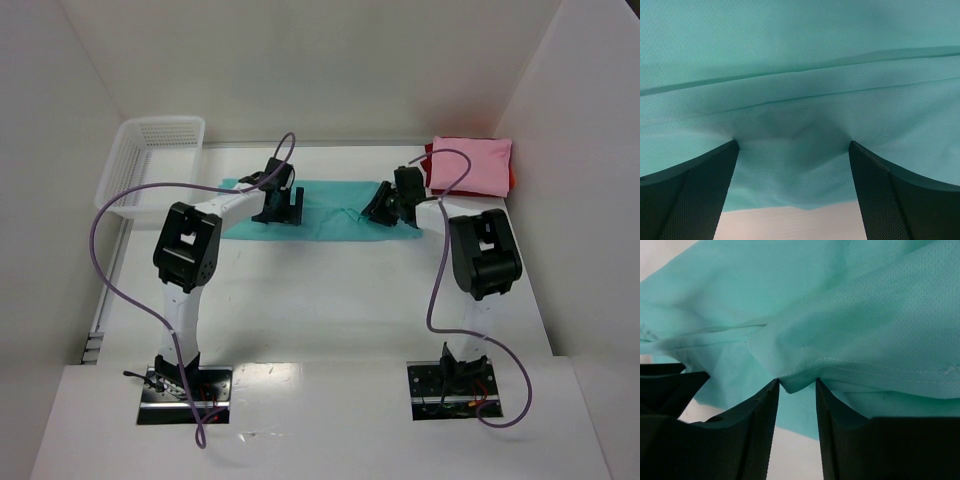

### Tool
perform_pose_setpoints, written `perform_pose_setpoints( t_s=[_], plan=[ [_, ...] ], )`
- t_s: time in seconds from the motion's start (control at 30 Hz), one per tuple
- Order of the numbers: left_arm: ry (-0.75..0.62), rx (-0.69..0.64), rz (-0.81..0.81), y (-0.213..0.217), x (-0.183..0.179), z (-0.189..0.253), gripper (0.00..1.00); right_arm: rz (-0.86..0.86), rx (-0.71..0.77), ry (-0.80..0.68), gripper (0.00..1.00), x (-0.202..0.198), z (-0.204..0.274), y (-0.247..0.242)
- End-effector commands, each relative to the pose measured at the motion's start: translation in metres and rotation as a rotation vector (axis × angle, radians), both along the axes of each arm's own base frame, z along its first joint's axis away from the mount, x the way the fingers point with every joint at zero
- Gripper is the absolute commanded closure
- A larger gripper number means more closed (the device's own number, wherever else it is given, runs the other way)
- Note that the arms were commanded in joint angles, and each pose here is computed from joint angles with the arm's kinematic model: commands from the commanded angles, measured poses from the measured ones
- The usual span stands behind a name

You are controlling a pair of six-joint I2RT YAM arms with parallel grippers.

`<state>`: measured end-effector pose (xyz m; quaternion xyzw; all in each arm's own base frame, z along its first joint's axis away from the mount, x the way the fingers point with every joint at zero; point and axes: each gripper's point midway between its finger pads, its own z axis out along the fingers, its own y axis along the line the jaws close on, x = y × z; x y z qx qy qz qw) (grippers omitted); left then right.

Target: Fold and stack the t-shirts

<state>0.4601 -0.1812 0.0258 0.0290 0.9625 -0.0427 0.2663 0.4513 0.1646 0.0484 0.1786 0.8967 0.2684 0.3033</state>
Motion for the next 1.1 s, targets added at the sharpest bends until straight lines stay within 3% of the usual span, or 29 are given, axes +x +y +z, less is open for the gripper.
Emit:
perform_pose_setpoints(
  t_s=[0.0, 0.23, 0.57, 0.73, 0.77, 0.8, 0.87, 1.07],
  plan=[
    [0.025, 0.019, 0.023, 0.007, -0.002, -0.010, 0.01, -0.016, -0.006, -0.076, 0.63, 0.025, 0.013, 0.006],
    [0.050, 0.011, 0.022, 0.010, -0.005, -0.016, 0.00, -0.039, -0.009, -0.103, 0.87, 0.043, 0.025, 0.007],
    [0.071, 0.010, 0.027, 0.013, -0.006, -0.025, 0.00, -0.008, -0.022, -0.200, 0.89, 0.096, 0.065, 0.022],
    [0.095, 0.001, 0.018, 0.011, -0.011, -0.033, 0.00, 0.013, -0.035, -0.177, 0.82, 0.120, 0.048, 0.029],
    [0.087, -0.002, 0.018, 0.010, -0.009, -0.032, 0.00, 0.019, -0.042, -0.177, 0.78, 0.123, 0.046, 0.029],
    [0.086, -0.003, 0.018, 0.010, -0.009, -0.032, 0.00, 0.015, -0.057, -0.178, 0.67, 0.127, 0.045, 0.028],
    [0.086, -0.003, 0.018, 0.010, -0.009, -0.032, 0.00, 0.012, -0.070, -0.185, 0.60, 0.133, 0.049, 0.027],
    [0.093, 0.000, 0.018, 0.011, -0.011, -0.034, 0.00, -0.019, -0.069, -0.264, 0.50, 0.134, 0.101, 0.011]
  ],
)
